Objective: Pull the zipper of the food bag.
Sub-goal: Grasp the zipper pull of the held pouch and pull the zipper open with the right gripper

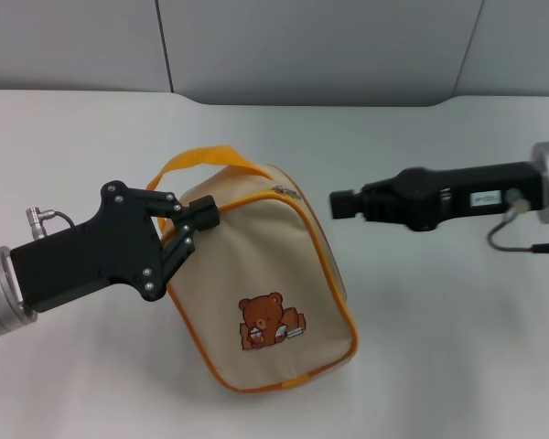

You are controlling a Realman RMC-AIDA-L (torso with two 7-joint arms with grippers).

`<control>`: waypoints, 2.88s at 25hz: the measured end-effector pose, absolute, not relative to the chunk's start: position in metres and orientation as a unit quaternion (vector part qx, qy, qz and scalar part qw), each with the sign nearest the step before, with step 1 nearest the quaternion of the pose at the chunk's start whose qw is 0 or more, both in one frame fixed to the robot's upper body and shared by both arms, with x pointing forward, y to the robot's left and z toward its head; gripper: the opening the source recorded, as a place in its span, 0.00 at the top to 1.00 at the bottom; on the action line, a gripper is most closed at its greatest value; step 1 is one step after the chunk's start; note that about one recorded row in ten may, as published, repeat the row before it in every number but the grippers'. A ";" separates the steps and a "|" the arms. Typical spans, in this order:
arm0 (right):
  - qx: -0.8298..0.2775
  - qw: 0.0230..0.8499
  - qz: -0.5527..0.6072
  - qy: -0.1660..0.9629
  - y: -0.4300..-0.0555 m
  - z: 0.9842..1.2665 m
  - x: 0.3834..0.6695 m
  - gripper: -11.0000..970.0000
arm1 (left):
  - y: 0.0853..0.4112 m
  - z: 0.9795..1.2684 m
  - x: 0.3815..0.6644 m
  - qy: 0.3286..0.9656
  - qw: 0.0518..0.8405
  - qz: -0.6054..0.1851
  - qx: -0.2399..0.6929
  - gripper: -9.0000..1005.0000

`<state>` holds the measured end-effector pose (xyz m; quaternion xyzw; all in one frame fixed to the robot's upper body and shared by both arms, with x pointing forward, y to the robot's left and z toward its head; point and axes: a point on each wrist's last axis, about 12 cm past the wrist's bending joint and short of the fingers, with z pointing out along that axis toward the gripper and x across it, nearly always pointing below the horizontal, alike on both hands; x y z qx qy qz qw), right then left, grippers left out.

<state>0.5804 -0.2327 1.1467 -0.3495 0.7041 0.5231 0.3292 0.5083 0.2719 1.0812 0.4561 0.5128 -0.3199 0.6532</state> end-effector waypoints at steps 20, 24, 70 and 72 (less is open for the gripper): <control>-0.538 0.398 0.403 0.625 -0.224 1.177 0.596 0.75 | 0.263 1.090 0.518 0.487 0.644 -0.321 0.495 0.96; -0.536 0.367 0.415 0.637 -0.221 1.191 0.605 0.75 | 0.263 1.091 0.518 0.485 0.644 -0.320 0.497 0.96; -0.540 0.255 0.396 0.697 -0.188 1.180 0.607 0.98 | 0.266 1.090 0.513 0.483 0.645 -0.323 0.496 0.97; -0.507 0.249 0.416 0.712 -0.198 1.179 0.608 0.95 | 0.267 1.090 0.511 0.482 0.645 -0.325 0.497 0.97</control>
